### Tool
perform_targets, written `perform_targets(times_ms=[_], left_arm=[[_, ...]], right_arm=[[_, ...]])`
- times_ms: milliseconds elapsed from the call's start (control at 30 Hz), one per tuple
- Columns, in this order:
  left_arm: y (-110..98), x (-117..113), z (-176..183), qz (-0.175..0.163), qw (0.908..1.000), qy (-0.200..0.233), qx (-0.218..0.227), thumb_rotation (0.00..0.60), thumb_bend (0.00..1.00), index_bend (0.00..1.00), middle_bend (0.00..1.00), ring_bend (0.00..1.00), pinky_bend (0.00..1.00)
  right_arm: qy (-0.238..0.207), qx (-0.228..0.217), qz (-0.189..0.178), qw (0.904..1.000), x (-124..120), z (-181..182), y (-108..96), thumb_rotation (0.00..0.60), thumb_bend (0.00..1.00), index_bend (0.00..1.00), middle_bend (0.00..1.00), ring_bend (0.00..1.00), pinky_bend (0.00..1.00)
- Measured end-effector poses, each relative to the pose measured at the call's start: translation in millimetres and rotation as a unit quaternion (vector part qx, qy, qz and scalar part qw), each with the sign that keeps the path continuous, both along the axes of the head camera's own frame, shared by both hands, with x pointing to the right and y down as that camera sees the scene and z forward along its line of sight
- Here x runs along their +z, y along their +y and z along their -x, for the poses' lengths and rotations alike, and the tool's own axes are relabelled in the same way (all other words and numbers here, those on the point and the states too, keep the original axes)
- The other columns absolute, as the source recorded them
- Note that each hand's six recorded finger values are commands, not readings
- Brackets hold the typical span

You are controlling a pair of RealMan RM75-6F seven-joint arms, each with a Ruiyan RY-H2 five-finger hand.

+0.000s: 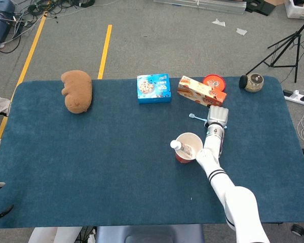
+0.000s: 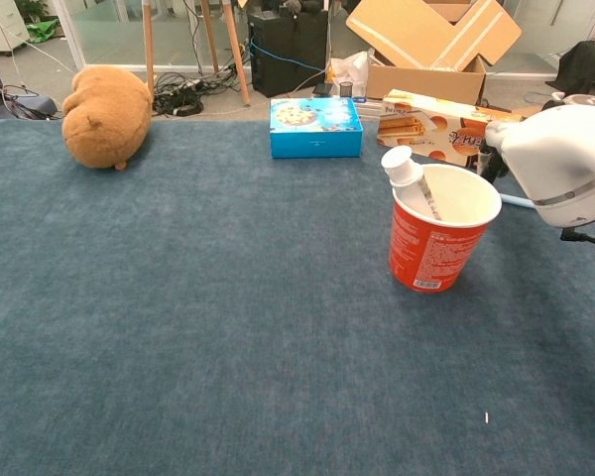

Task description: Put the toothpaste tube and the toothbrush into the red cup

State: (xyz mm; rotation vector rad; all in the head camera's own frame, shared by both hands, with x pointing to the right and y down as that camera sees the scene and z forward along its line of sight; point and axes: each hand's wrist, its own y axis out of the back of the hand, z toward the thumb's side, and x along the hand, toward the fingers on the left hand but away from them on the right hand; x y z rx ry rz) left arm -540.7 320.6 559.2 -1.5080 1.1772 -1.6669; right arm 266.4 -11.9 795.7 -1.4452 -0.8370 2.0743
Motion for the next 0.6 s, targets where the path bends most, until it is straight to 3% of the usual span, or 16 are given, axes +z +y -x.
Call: perform_targets(times_ms=[600], left_arm=[[0.6, -1.8, 0.9, 0.001, 1.0000, -0.001, -0.001, 0.600, 0.00, 0.32, 0.37, 0.33, 0.42]], right_arm=[[-0.002, 0.000, 0.010, 0.9999, 3.5, 2.0, 1.9, 0.600, 0.23, 0.52, 1.00, 1.00, 1.00]])
